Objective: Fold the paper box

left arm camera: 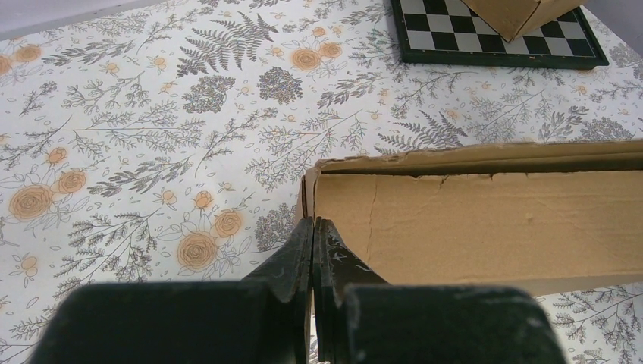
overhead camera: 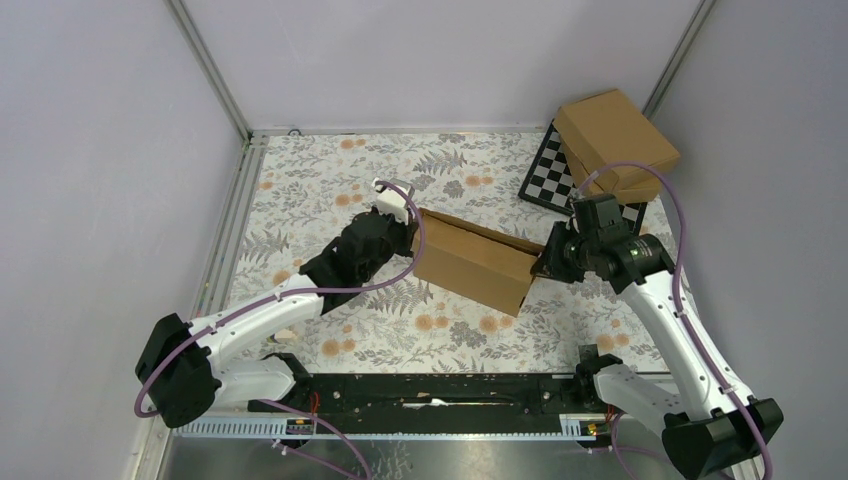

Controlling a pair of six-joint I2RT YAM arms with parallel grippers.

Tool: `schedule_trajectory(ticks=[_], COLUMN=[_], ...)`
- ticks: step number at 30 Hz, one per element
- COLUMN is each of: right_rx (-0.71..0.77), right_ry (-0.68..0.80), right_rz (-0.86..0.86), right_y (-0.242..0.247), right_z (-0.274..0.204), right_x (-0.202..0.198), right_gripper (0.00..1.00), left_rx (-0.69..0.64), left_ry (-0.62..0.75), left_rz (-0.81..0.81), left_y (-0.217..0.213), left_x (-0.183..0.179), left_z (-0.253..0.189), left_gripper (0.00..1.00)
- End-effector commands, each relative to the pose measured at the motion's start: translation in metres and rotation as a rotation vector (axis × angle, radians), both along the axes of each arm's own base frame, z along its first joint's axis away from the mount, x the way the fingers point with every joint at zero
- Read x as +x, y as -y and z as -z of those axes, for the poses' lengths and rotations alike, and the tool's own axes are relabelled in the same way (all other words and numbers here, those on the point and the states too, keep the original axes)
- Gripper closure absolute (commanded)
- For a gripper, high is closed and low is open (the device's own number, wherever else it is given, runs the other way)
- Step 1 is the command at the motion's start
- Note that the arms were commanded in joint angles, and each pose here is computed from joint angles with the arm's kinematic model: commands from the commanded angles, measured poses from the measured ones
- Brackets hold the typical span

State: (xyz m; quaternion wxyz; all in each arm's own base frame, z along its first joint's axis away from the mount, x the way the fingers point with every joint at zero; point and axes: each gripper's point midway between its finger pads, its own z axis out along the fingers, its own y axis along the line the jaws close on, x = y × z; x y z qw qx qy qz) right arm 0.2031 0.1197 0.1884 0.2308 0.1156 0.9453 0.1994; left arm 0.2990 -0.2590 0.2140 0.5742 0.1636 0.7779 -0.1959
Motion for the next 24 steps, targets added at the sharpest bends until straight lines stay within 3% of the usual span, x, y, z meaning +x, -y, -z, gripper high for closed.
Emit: schedule_trajectory(ticks=[1, 4, 6, 8, 18, 24], right_rx=[-0.031, -0.077, -0.115, -0.136, -0.103, -0.162], right_ry=[-0.049, -0.005, 0.034, 0.062, 0.153, 0.249], right_rz=[-0.022, -0.026, -0.031, -0.041, -0.196, -0.156], right_y=[0.004, 0.012, 0.018, 0.021, 0.005, 0.013], right_z=[0.016, 0.000, -0.013, -0.023, -0.051, -0.079], right_x=[-0.011, -0.005, 0.000, 0.003, 0.012, 0.036], right_gripper=[0.63, 0.51, 0.33, 0.25, 0.21, 0.21], left_rx=[0.028, 0.030, 0.030, 0.030, 0.033, 0.033], left_ry=[-0.023, -0.024, -0.022, -0.022, -0.020, -0.023], left_rz=[-0.005, -0.004, -0.003, -0.002, 0.001, 0.016], left_y=[-0.005, -0.005, -0.005, -0.005, -0.004, -0.001], left_x=[-0.005, -0.005, -0.005, -0.005, -0.006, -0.008], left_z=[0.012, 0.013, 0.012, 0.012, 0.012, 0.013], left_gripper=[1.00, 1.00, 1.00, 1.00, 1.00, 1.00])
